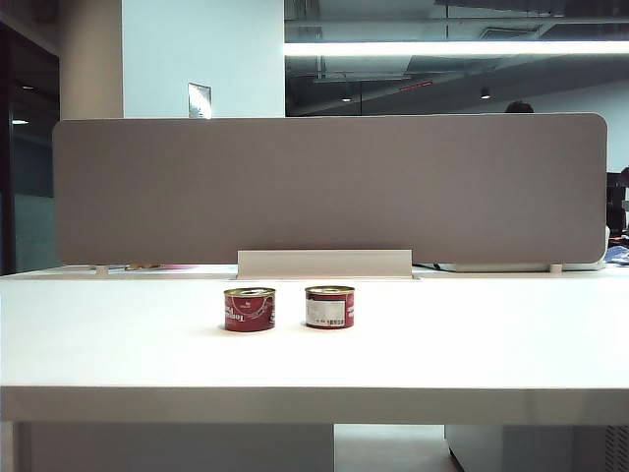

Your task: Stack a can of tomatoes on the right onto the can of tomatoes on the left.

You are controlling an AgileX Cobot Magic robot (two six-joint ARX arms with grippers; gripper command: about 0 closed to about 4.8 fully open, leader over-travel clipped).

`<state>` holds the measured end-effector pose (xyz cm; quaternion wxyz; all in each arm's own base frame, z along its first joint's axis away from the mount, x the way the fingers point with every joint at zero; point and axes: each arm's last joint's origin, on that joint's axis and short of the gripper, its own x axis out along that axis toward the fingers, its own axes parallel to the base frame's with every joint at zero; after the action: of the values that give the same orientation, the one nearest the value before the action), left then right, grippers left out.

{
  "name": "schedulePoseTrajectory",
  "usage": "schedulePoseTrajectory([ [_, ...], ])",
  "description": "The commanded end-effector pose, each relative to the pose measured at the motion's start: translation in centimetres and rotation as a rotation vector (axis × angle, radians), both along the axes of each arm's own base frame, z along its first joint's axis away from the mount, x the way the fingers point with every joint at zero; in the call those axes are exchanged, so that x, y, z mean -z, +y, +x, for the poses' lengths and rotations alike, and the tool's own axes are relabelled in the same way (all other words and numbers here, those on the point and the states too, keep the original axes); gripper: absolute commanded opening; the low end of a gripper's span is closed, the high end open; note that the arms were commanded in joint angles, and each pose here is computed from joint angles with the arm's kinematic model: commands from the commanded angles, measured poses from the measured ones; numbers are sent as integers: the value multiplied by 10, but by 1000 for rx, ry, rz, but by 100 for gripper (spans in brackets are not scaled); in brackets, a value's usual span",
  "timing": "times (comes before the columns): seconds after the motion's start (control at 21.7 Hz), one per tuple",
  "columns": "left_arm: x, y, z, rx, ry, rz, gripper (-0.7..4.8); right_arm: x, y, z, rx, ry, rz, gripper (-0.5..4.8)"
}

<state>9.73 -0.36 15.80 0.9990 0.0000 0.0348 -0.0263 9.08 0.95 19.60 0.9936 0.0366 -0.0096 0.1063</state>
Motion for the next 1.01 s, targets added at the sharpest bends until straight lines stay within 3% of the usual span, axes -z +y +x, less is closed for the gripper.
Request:
schedulePoseTrajectory([
  [0.05,-1,0,0,3,-7,0,-6,-10,2,2,-15,5,3,-2],
  [0.28,-1,0,0,9,-6,0,-6,-29,6,22,-45,107,-6,-1],
  [0.51,-1,-4,-1,132,-3,-9,-6,-37,9,49,-57,236,-15,-1],
  [1.01,3,-10,-3,351,42,-31,-6,-46,29,114,-270,432,-7,-1],
])
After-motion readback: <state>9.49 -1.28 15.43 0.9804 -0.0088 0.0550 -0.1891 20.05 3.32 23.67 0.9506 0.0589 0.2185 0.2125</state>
